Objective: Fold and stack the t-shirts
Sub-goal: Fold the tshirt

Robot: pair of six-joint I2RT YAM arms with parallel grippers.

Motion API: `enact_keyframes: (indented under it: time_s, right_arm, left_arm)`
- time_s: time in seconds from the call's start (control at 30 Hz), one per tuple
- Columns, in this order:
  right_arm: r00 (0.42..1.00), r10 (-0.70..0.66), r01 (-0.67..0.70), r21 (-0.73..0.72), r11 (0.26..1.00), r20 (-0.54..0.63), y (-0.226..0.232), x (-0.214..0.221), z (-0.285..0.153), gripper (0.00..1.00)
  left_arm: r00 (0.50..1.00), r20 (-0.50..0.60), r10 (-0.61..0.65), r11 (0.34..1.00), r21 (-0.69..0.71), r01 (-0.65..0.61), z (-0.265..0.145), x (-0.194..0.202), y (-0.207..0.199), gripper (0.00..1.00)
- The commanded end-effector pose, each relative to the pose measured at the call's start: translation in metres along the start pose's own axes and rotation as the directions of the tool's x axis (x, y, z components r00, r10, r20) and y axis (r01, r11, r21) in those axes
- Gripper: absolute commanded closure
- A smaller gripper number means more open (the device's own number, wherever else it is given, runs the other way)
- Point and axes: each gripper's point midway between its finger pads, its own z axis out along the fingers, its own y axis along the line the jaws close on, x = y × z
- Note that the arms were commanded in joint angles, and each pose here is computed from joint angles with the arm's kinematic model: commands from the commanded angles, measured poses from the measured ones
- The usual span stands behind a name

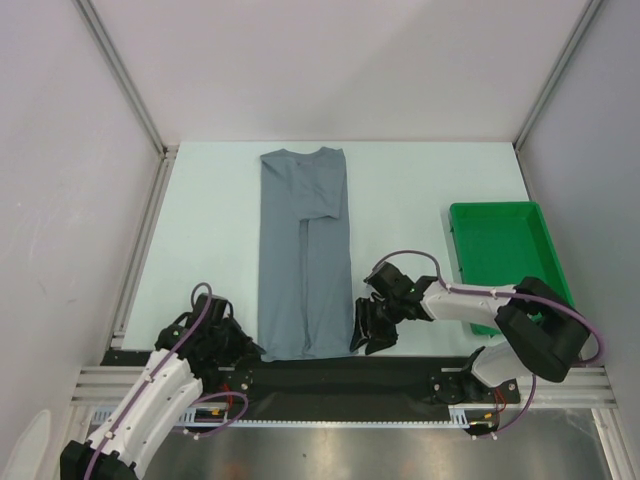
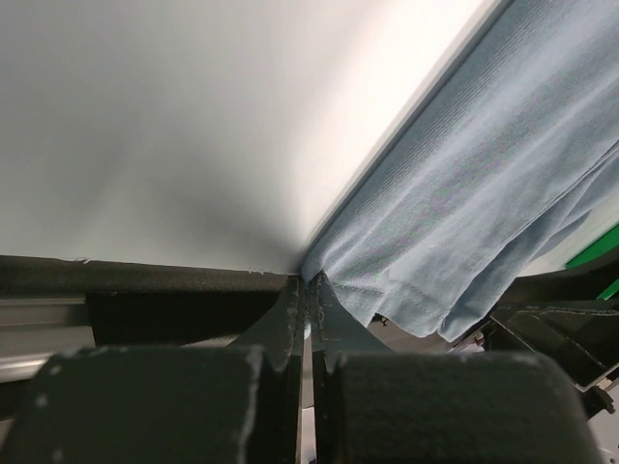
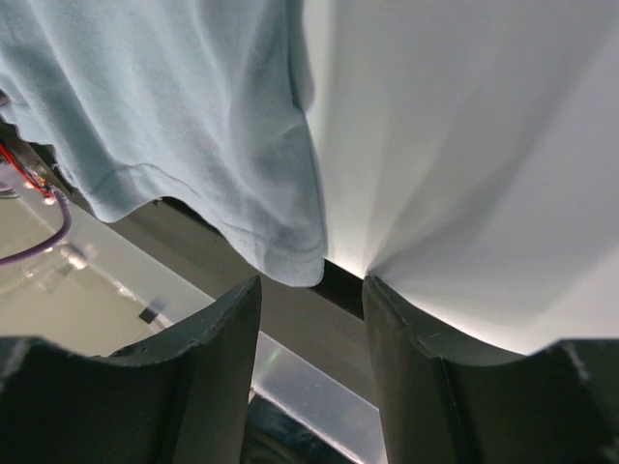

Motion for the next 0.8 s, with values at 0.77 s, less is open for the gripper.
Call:
enact_keyframes:
  time_s: [0.77]
  right_arm:
    - [1.0, 0.012, -0.013, 0.06, 0.998, 0.023, -0.019, -0.013, 0.011, 0.52]
  left_arm:
    - [0.999, 0.02, 0.033, 0.997, 0.071, -0.035, -0.003, -0.006, -0.02, 1.0]
